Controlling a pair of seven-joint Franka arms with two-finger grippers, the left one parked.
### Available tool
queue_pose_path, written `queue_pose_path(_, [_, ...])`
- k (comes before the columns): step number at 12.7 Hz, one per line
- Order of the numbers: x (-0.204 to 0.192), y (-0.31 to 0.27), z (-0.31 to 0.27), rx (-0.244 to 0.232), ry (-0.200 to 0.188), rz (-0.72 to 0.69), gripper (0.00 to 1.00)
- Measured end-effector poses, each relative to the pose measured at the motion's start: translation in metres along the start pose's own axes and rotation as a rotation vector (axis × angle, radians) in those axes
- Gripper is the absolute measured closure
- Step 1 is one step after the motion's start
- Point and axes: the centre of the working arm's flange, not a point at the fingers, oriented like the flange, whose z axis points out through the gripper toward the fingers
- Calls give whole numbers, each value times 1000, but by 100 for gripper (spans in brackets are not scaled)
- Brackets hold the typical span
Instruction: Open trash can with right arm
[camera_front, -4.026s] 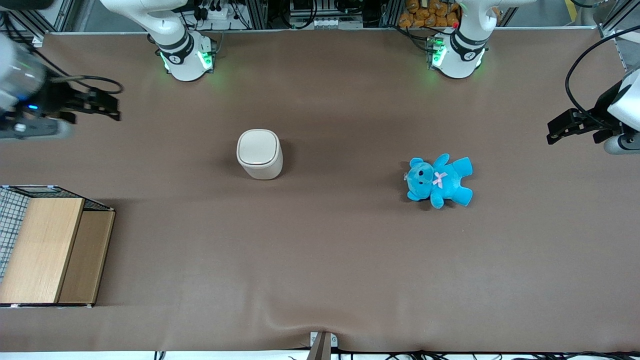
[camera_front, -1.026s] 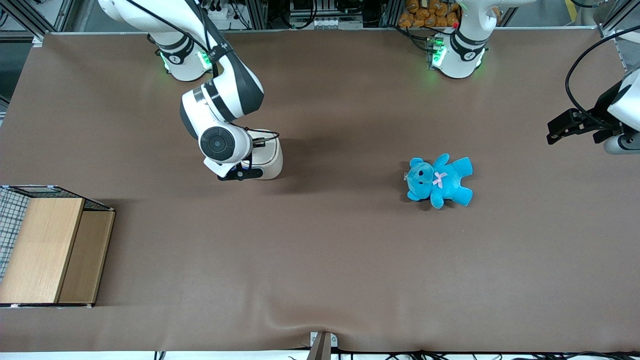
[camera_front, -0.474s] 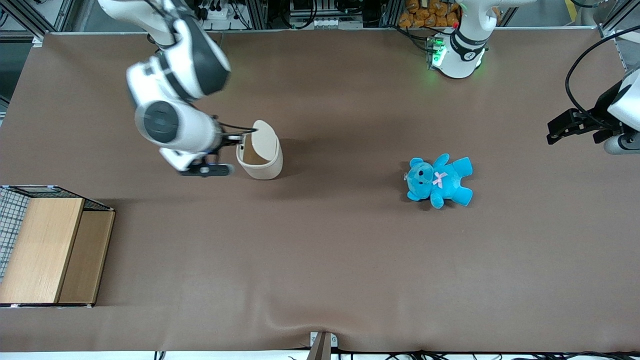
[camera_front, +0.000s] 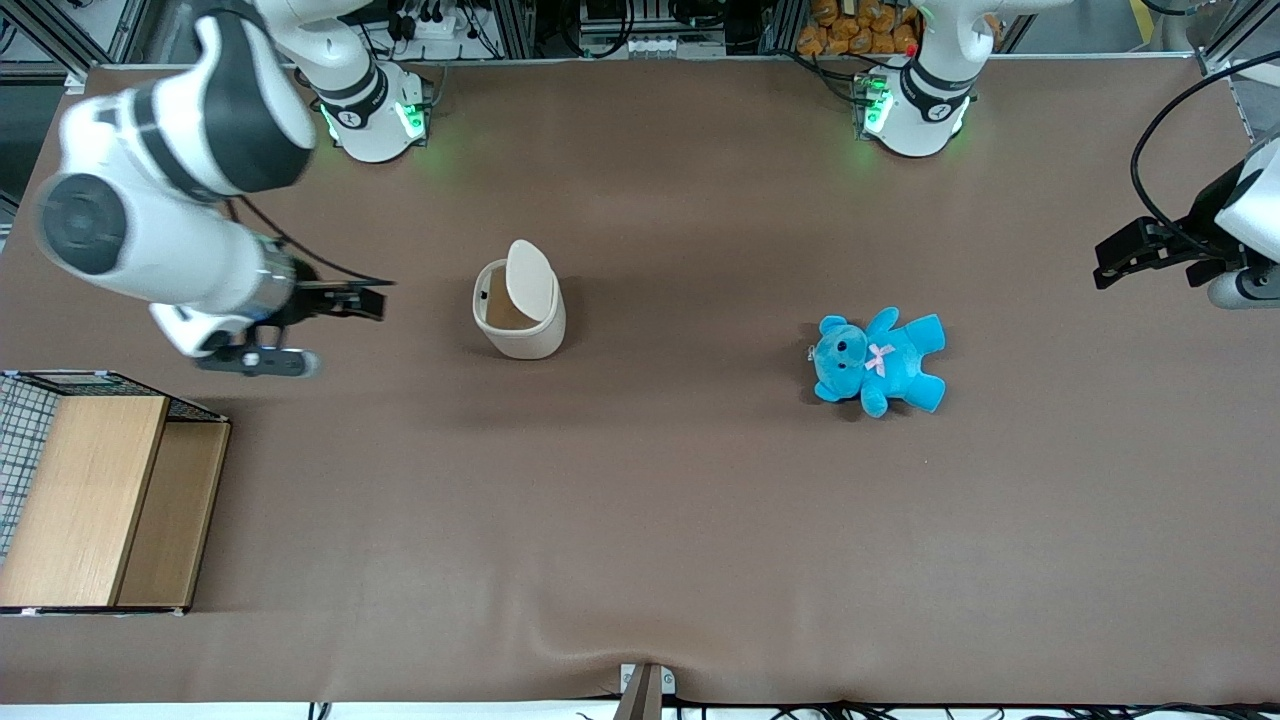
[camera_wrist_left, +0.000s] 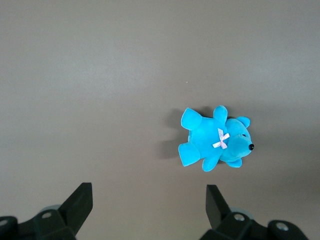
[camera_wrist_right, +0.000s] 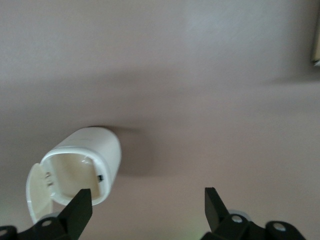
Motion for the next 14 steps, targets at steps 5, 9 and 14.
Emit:
queue_pose_path(5, [-8, 105, -67, 16, 123, -100, 0])
queue_pose_path(9, [-37, 153, -130, 11, 151, -82, 0])
queue_pose_path(14, [-57, 160, -161, -49, 137, -64, 0])
